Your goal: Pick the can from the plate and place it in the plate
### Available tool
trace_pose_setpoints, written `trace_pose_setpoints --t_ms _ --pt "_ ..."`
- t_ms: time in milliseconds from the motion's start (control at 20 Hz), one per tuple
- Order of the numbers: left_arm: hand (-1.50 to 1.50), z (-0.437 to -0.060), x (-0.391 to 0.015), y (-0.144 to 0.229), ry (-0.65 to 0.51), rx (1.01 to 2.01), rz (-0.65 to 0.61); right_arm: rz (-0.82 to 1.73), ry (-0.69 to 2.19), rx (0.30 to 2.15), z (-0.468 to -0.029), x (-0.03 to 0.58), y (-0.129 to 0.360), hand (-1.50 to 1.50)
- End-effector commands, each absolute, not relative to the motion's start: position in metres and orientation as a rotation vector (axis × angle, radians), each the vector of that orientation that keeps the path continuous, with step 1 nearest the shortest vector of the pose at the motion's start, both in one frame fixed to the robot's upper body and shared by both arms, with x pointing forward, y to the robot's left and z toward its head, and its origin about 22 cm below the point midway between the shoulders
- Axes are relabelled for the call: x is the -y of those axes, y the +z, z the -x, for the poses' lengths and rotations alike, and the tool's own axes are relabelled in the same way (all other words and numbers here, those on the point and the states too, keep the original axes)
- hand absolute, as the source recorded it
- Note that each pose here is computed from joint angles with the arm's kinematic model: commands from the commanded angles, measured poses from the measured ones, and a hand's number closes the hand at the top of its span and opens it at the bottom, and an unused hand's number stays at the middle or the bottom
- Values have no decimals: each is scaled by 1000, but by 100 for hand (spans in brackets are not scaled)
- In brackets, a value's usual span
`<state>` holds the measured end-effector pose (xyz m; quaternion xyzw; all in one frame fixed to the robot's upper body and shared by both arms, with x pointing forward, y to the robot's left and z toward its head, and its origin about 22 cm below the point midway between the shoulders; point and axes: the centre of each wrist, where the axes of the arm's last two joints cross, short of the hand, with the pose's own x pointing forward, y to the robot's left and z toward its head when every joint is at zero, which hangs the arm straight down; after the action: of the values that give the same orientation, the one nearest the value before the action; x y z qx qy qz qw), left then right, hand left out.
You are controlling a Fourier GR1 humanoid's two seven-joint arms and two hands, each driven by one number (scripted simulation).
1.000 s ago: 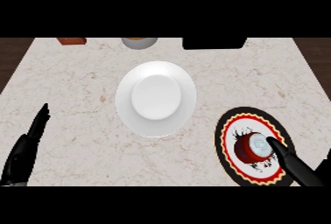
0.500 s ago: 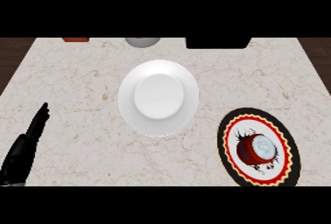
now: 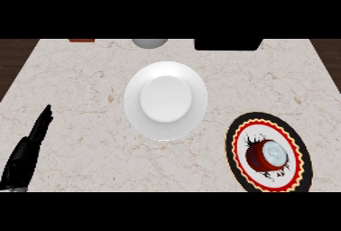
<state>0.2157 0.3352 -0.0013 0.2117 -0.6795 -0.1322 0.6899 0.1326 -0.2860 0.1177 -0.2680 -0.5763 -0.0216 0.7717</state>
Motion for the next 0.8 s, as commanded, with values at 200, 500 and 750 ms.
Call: trace_pose_setpoints --t_ms 200,500,750 --pt "0 -214 -331 -13 -296 1517 -470 520 124 1060 -183 307 129 -150" --pt "0 -220 -350 1 -304 1516 -482 495 305 968 -184 291 85 -150" --pt "0 -214 -350 -6 -291 1496 -471 460 324 955 -197 305 89 -150"
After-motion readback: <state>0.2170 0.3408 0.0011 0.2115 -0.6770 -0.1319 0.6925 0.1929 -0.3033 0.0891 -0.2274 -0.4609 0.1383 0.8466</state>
